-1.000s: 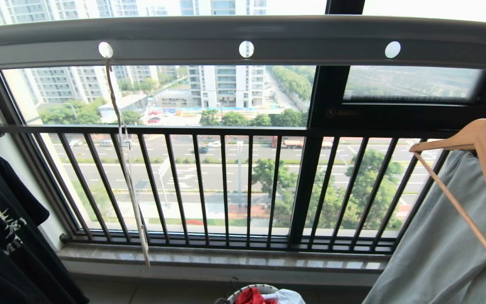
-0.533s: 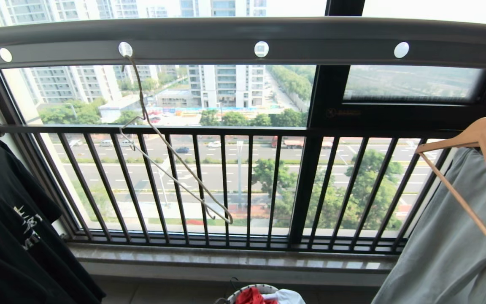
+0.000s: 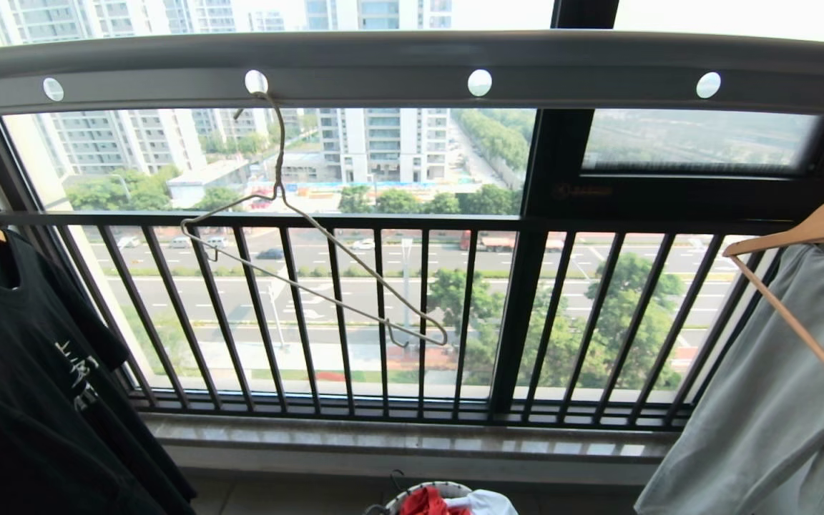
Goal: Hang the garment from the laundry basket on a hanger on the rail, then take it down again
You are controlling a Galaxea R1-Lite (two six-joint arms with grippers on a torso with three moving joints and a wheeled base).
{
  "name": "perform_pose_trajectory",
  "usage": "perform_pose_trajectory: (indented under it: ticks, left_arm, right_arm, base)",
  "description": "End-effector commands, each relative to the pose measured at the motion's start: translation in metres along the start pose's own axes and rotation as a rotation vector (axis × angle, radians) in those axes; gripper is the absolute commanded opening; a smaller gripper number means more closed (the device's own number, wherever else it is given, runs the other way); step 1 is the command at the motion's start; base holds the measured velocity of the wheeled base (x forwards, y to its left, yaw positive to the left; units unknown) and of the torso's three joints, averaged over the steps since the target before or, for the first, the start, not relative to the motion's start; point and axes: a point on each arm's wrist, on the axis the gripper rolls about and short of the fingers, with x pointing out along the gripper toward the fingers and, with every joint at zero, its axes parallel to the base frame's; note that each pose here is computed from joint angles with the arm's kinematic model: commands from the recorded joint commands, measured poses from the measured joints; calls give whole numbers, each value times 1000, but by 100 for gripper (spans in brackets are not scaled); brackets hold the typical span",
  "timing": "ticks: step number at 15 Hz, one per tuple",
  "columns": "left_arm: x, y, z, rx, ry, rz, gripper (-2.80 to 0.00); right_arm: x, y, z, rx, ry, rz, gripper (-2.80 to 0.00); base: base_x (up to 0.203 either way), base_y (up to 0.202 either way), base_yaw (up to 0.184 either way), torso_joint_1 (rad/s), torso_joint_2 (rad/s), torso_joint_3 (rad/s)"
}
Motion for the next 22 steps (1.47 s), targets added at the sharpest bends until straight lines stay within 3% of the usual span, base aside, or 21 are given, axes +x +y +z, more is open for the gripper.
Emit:
perform_pose_trajectory:
  ticks: [1, 3, 7, 22]
  left_arm:
    - [0, 0, 0, -2, 2, -1, -280]
    - [0, 0, 0, -10, 2, 1, -280]
    - [0, 0, 0, -91, 1, 7, -280]
    - [0, 0, 0, -91, 1, 8, -280]
  right_arm:
    - [0, 0, 0, 0, -1, 0, -280]
    - [0, 0, 0, 0, 1, 0, -280]
    - [0, 0, 0, 0, 2, 0, -280]
    - [0, 0, 0, 0, 1, 0, -280]
  base:
    - [0, 0, 0, 0, 0, 0]
    - [0, 0, 0, 0, 0, 0]
    - [0, 0, 0, 0, 0, 0]
    - [0, 0, 0, 0, 0, 0]
